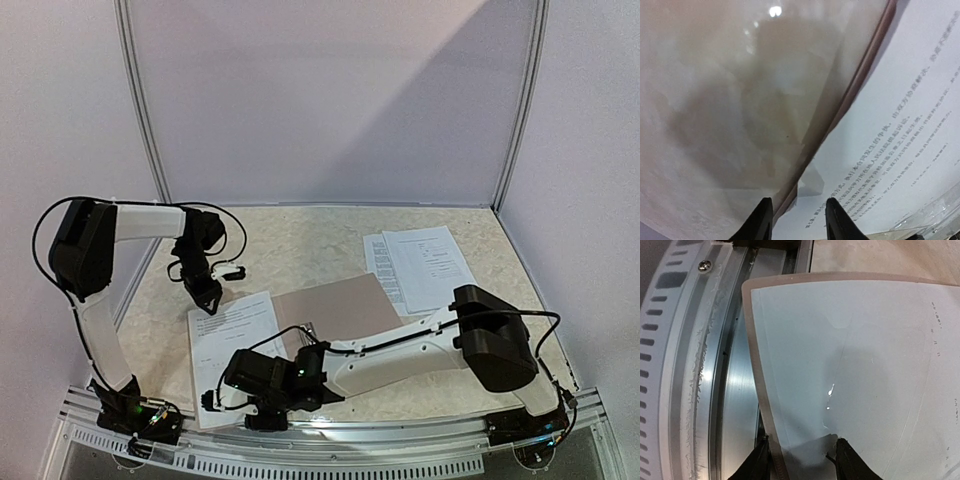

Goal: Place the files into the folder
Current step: Insert the folder to form pockets on the folder, then pick up the file from the center of the board.

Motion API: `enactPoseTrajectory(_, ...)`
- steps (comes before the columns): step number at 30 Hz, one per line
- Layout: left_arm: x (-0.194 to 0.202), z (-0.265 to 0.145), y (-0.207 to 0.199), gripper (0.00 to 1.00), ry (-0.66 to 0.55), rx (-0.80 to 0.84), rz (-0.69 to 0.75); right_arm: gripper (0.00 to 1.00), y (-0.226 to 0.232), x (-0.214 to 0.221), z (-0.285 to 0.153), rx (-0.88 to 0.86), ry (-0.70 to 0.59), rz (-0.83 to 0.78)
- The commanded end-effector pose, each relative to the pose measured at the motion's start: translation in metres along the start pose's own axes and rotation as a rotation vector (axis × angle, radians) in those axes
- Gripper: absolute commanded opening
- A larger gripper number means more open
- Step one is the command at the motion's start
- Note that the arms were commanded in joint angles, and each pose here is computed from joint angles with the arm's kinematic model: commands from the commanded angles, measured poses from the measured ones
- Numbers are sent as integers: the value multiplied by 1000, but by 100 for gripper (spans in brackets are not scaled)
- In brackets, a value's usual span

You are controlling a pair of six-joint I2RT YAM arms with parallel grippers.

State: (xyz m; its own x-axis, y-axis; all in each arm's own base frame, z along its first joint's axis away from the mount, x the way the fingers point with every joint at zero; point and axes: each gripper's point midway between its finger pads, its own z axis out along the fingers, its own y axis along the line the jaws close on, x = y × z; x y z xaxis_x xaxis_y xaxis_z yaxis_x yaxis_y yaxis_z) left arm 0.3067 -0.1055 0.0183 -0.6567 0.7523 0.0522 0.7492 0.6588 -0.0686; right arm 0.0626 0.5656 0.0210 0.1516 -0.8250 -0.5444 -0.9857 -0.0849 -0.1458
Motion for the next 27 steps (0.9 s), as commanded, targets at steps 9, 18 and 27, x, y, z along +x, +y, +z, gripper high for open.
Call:
enactPoseTrajectory(9,-21,-46,10,45,-101,-74,1,58,-44,-80,-88,19,-313,67)
enactPoseTrajectory(18,-9,-75,-3,56,-161,-88,50,55,-176,0,-159,230,-290,700)
enactPoseTrajectory(27,8,-92,-19,77,-216,-98,94,82,-295,272,-274,711,63,1354)
